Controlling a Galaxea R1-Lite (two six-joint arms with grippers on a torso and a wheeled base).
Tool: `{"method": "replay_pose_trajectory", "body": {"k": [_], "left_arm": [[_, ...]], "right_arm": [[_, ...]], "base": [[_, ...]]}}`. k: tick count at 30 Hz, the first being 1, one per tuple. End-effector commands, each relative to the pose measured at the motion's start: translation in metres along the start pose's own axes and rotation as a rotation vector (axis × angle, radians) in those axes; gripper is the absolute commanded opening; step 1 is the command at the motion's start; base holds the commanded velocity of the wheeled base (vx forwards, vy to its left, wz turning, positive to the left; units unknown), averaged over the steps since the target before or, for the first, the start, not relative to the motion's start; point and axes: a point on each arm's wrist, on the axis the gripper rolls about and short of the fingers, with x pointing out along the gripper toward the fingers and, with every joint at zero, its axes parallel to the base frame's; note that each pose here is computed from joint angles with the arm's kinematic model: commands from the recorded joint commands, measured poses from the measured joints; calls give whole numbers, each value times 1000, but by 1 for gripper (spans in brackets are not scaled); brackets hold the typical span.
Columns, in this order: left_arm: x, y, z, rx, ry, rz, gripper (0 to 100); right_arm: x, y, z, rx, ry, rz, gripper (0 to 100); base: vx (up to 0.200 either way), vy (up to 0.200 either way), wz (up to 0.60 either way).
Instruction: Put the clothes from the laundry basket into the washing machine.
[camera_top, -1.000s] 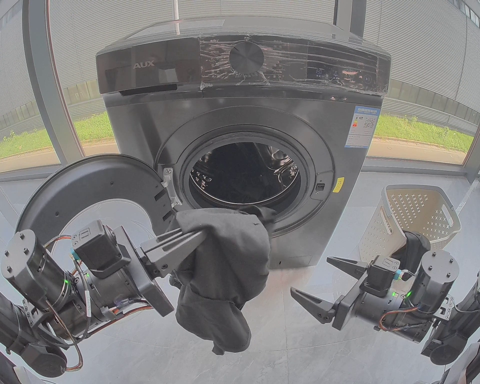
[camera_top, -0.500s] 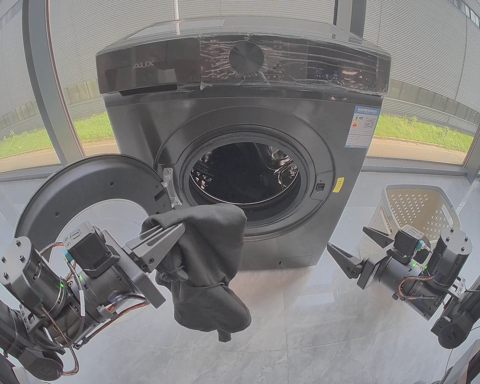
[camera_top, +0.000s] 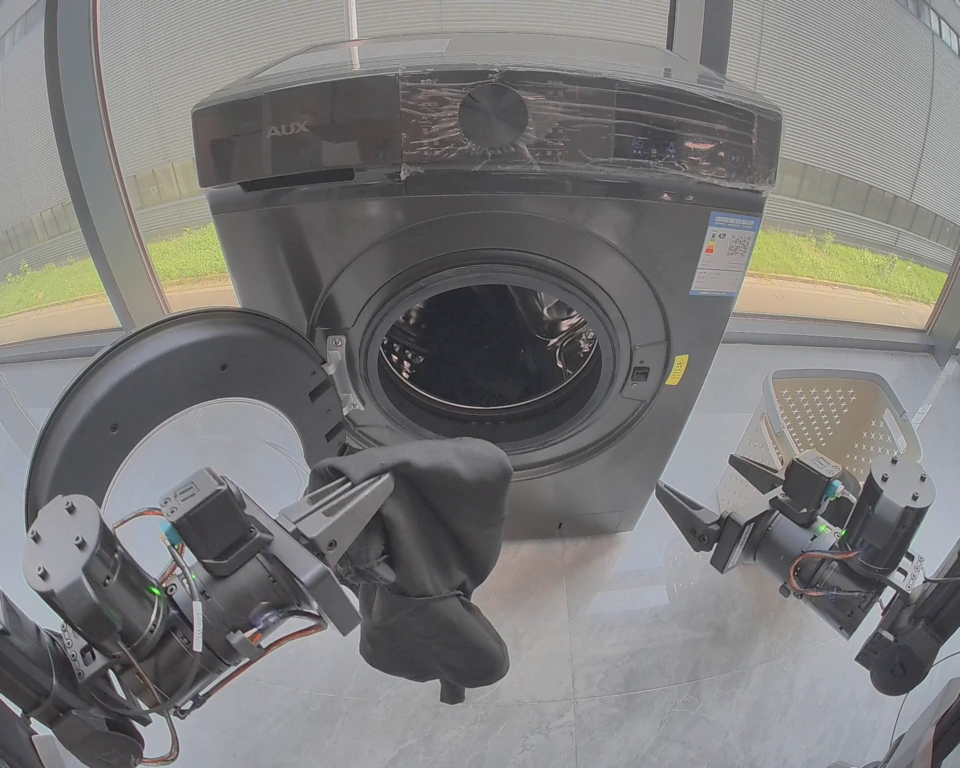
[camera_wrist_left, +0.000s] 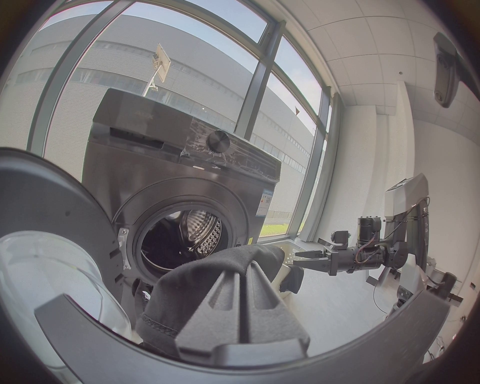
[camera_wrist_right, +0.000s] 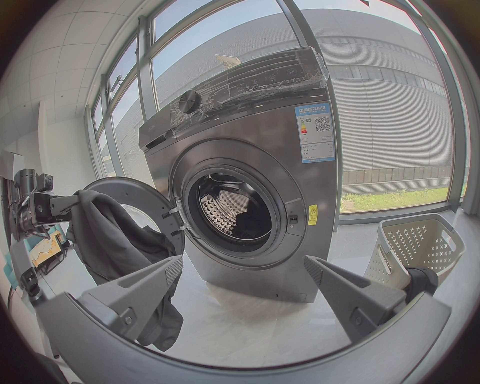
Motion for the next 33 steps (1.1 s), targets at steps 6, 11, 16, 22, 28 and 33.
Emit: {"method": "replay_pose_trajectory", "body": {"k": [6,11,16,22,28,33], "left_arm": [[16,-7,-27,-12,90,81,0],[16,-6,-31,-5,110,81,0],[18,-8,-35,4,123,82,0],[16,-11,-35,0,123,69,0],[16,-11,-37,4,134,68,0],[16,-11,-37,4,135,68,0]], "right_arm": [[2,-1,-5,-1,21,0,100],[3,0,-5,-2,23,6,100],[2,1,-6,-3,28,10,100],[2,2,-6,-2,25,12,100],[2,2,-6,-3,27,13,100],[2,2,-6,-3,28,13,100]], "base": [[0,0,0],[120,0,0],[120,0,0],[0,0,0],[167,0,0],[200,0,0]]}}
